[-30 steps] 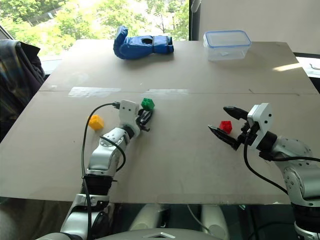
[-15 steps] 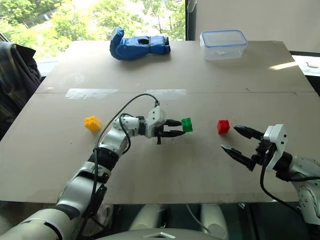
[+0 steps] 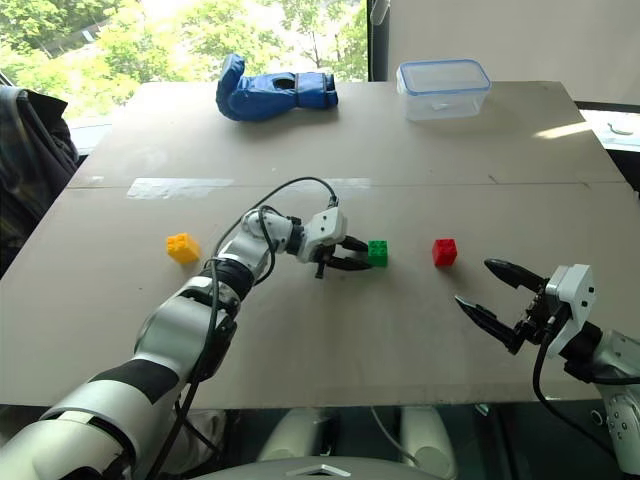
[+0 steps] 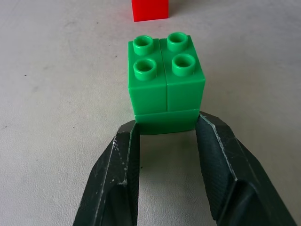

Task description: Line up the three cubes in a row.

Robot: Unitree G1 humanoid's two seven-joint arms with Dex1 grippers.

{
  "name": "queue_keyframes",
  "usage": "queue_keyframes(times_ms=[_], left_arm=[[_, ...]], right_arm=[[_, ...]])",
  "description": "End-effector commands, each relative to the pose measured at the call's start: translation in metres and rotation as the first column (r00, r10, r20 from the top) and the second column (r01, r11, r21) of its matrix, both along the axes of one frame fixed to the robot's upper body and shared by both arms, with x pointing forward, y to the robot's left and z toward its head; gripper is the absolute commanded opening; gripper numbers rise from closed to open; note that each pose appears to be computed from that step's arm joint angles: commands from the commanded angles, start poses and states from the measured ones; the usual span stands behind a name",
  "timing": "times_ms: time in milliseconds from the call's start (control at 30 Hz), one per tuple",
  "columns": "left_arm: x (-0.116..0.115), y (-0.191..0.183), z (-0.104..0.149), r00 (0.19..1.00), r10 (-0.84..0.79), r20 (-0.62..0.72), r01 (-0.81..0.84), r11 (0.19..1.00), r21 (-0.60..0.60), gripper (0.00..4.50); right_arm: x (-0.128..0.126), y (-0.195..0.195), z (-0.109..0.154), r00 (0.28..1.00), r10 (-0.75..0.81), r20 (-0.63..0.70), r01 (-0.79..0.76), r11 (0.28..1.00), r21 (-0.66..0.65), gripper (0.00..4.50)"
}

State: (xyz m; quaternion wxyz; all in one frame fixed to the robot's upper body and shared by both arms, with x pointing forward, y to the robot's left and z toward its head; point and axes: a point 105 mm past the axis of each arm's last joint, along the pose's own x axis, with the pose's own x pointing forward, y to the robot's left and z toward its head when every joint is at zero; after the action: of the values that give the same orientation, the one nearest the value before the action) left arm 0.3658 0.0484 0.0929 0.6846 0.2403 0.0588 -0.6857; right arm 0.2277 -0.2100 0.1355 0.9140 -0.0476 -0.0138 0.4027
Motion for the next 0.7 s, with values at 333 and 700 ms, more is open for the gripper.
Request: queue_keyframes(times_ms=[333, 700], left_arm=[[-0.002, -0.002, -0.006, 0.999, -0.002, -0.036, 0.003, 1.0, 0.017, 1.16], [0.003, -0.001, -0.009, 0.999, 0.036, 0.02, -0.037, 0.999, 0.039, 3.28]], right_arm=[[0.001, 0.001, 0.011, 0.998, -0.002, 0.056, 0.004, 1.0, -0.022, 4.21], [0.002, 0.002, 0.011, 0.998, -0.001, 0.059, 0.002, 1.0, -0.027, 4.21]])
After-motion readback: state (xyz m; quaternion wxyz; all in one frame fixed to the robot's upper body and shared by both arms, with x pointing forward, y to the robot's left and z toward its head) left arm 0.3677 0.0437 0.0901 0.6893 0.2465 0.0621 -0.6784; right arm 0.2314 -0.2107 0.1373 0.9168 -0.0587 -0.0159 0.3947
